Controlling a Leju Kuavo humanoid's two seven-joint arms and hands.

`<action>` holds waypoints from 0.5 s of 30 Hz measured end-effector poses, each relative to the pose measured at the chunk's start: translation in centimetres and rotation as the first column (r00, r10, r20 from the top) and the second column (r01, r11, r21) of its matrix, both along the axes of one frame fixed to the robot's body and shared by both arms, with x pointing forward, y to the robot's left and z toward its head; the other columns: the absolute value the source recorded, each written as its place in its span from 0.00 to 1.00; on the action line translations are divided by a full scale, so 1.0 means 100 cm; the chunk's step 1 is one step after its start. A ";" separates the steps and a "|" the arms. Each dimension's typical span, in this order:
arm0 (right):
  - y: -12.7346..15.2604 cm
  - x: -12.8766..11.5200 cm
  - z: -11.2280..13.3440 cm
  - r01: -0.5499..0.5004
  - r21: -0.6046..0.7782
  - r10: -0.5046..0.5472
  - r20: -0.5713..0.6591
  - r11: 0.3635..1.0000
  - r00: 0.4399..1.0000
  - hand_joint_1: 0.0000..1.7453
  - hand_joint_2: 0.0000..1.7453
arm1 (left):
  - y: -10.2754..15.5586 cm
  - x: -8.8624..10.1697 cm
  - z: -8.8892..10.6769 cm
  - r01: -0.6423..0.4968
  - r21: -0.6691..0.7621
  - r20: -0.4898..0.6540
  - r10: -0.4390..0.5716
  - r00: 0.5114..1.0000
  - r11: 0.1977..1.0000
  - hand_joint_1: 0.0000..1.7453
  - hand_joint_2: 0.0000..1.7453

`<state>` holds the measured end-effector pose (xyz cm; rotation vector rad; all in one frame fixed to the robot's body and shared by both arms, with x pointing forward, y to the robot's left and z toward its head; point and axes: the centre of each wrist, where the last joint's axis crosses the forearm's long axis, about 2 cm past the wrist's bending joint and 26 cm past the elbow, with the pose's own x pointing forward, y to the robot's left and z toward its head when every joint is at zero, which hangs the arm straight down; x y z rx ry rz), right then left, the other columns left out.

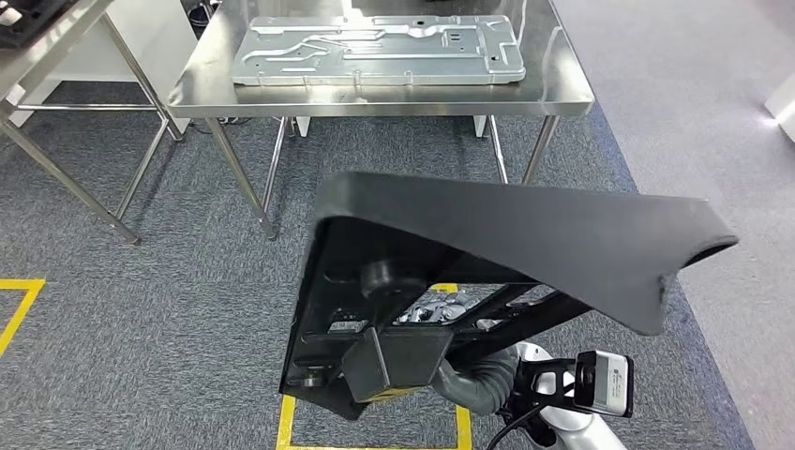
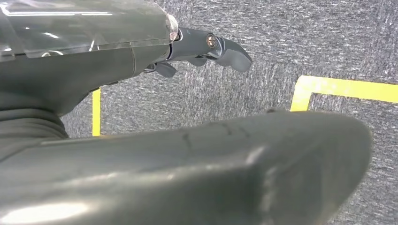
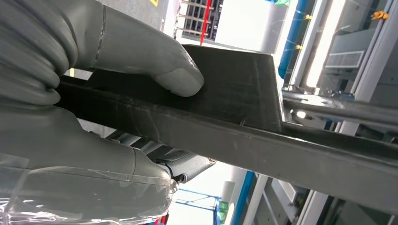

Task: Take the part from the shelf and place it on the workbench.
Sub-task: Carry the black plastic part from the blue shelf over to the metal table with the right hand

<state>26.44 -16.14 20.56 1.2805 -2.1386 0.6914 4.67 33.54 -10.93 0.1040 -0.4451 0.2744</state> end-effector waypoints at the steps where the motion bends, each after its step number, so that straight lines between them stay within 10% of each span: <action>1: 0.000 0.000 0.000 0.001 0.000 -0.001 -0.002 1.000 1.000 1.00 1.00 | 0.000 -0.001 0.000 0.000 0.001 -0.002 0.000 1.000 1.000 0.00 0.00; 15: 0.000 0.000 0.000 0.004 0.002 -0.004 0.004 1.000 1.000 1.00 1.00 | 0.002 0.000 0.000 0.006 0.004 0.005 -0.006 1.000 1.000 0.00 0.00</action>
